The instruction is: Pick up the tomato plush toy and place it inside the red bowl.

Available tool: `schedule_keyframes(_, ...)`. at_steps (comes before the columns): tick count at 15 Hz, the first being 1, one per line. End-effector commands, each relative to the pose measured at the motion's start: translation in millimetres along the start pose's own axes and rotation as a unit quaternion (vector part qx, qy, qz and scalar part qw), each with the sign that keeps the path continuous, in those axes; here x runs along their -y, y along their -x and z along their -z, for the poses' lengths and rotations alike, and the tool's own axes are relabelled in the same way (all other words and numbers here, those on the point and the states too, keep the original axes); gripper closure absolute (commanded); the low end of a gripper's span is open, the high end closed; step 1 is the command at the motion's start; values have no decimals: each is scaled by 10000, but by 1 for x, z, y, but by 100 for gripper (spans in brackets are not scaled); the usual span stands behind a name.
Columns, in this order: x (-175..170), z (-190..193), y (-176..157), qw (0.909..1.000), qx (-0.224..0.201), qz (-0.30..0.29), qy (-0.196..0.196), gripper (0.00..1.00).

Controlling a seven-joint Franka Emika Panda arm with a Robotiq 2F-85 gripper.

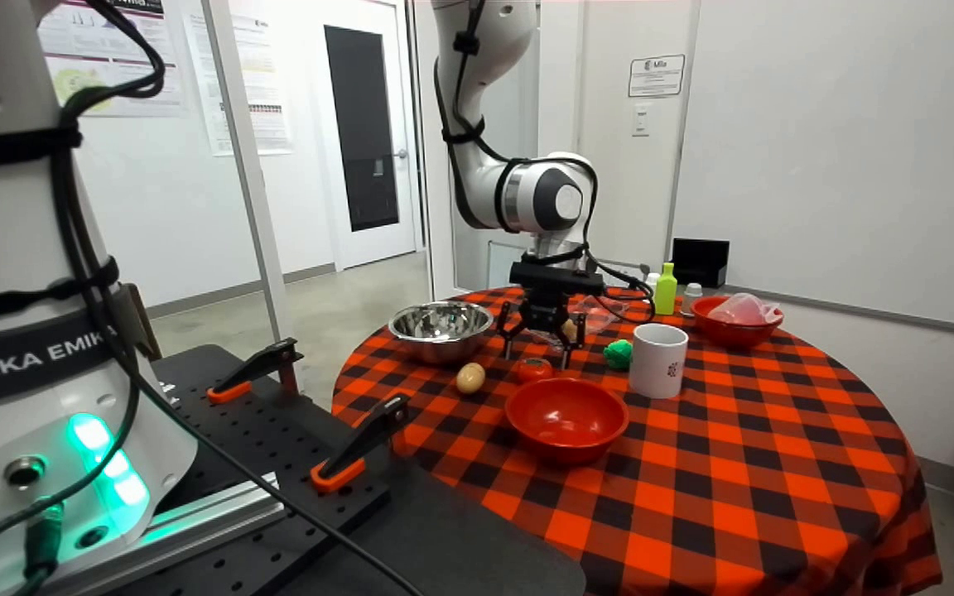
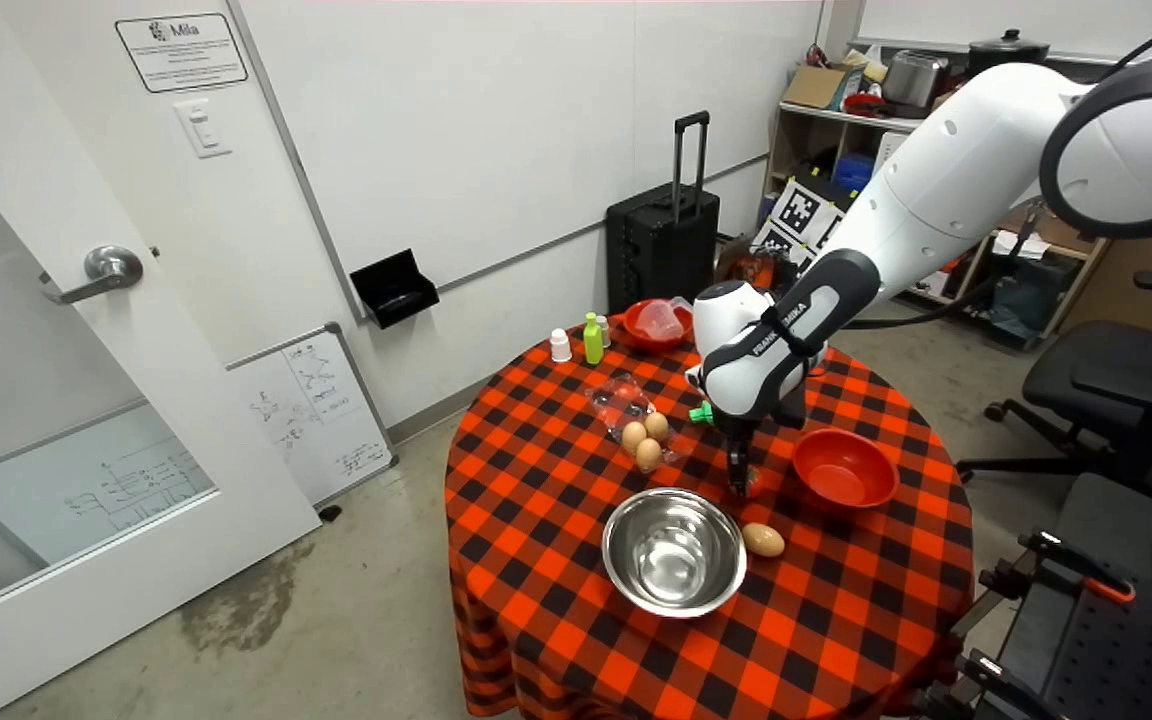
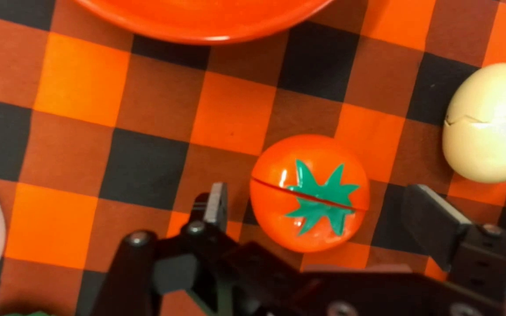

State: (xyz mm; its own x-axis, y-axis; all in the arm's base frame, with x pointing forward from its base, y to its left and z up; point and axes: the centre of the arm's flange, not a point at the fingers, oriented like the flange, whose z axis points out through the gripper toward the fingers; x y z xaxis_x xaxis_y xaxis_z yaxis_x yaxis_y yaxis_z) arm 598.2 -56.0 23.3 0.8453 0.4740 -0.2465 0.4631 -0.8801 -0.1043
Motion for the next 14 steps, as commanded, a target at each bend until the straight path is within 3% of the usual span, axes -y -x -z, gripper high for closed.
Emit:
schedule_keyframes(1,-5,-11,-17,9995,290,-18,138,0)
schedule_keyframes(2,-5,-13,-18,9994,329,-35,140,10)
schedule_keyframes(3,-5,-16,-19,9993,346,-65,121,28)
schedule_keyframes(7,-7,-22,-19,9990,426,-133,97,56)
schedule_keyframes(8,-7,-20,-19,9988,438,-177,97,61)
schedule_keyframes(14,-11,2,15,9969,347,-671,196,61)
